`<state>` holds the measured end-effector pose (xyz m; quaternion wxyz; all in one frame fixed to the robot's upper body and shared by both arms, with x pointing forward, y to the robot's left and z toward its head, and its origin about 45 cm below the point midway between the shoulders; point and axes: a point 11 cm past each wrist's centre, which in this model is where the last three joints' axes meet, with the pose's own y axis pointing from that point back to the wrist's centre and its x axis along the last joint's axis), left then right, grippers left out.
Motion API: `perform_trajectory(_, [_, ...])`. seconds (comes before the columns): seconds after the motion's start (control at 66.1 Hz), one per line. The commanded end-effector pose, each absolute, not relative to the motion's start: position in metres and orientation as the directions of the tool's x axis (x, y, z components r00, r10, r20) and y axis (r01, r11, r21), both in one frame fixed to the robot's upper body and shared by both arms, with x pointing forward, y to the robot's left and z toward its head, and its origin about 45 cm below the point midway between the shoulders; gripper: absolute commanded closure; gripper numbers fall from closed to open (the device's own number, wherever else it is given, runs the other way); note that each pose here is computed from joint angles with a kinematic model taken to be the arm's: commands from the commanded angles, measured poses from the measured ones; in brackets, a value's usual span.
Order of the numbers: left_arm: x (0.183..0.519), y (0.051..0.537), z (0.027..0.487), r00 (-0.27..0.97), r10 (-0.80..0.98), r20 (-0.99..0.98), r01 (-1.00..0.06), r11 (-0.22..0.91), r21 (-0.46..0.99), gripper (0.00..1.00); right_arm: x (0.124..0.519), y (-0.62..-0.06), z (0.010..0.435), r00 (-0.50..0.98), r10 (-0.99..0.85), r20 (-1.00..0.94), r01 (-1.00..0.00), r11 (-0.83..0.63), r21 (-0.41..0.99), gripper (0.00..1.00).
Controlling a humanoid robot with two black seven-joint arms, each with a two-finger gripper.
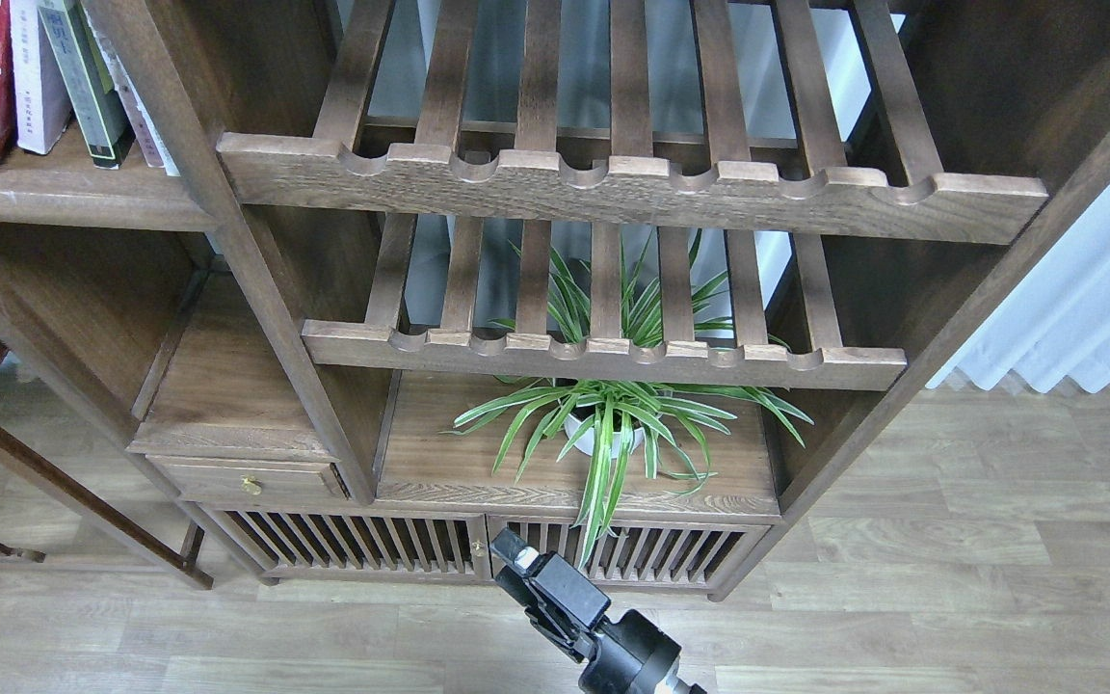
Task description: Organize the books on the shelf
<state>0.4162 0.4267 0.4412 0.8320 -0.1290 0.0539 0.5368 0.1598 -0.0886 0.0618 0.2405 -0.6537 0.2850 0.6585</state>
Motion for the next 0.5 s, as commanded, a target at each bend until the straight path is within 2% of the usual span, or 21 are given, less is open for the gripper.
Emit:
perform_trajectory(0.0, [0.399, 0.432, 0.435, 0.421, 0.874, -0.242, -0.905, 0.388, -0.175, 0.53, 0.164, -0.091, 0.063, -0.023, -0.055, -0.998, -0.702, -0.710, 0.055, 0.02])
perform_trajectory(0.212, [0.369, 0.436, 0.415, 0.422, 0.869, -0.260, -0.906, 0.389, -0.167, 0.48, 0.176, -0.095, 0.069, 0.000, -0.051, -0.999, -0.736, -0.677, 0.035, 0.02])
perform_trajectory(0.484, [0.332, 0.440, 0.366, 0.397, 0.842, -0.365, -0.916, 0.389, -0.100, 0.47, 0.183, -0.096, 0.073, 0.019, -0.051, -0.998, -0.741, -0.671, 0.021, 0.02])
